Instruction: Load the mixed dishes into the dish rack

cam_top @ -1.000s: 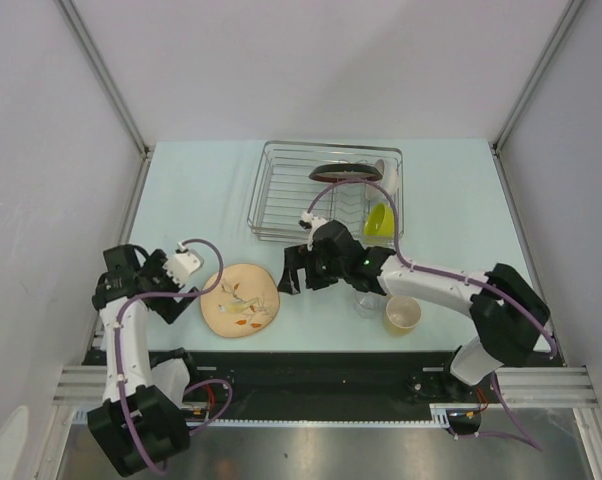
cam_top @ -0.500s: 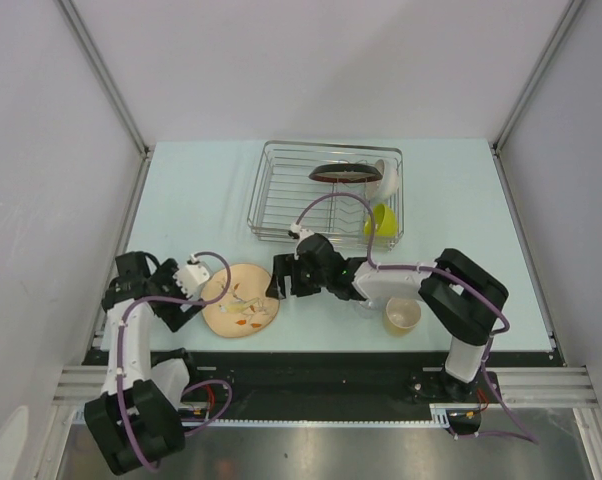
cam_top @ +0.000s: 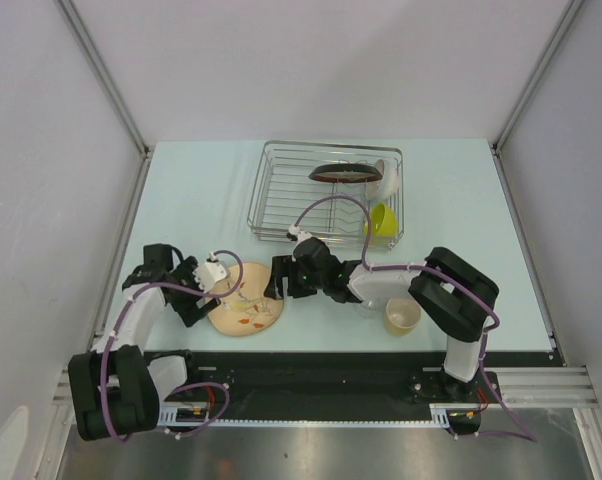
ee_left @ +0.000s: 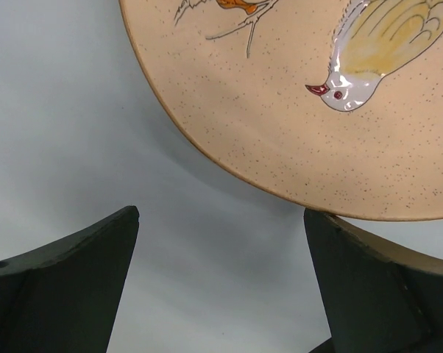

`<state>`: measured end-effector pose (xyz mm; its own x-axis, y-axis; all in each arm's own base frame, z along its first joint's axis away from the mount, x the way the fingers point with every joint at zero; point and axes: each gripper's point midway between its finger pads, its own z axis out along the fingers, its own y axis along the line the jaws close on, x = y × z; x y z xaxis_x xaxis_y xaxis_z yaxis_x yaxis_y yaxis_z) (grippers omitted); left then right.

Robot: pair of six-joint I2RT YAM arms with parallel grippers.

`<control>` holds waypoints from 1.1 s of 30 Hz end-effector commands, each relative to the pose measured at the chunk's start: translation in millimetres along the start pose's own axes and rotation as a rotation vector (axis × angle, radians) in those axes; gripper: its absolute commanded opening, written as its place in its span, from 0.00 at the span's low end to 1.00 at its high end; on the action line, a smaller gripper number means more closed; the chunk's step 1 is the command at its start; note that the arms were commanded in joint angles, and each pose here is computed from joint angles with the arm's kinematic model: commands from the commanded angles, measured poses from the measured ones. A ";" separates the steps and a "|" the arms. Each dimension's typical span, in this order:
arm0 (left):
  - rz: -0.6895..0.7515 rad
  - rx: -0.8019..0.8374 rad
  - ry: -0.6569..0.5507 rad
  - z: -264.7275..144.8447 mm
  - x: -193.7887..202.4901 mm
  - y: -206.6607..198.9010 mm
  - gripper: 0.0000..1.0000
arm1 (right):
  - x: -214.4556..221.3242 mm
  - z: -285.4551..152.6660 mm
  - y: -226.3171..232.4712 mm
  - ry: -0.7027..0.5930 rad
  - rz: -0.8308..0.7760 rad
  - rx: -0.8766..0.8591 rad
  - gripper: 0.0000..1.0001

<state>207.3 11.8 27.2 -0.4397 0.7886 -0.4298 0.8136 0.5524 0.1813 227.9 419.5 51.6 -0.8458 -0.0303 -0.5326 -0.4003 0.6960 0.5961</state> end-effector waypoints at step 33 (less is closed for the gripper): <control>0.022 0.055 -0.084 37.7 -66.2 1.0 1.00 | 24.4 4.5 -11.3 0.026 -0.039 0.000 0.00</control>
<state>237.6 -7.4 18.0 -0.4331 0.8400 -0.3268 0.8432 0.5057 0.1824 268.1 412.2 36.3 -0.8245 0.1187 -0.5532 -0.3100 0.7231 0.6172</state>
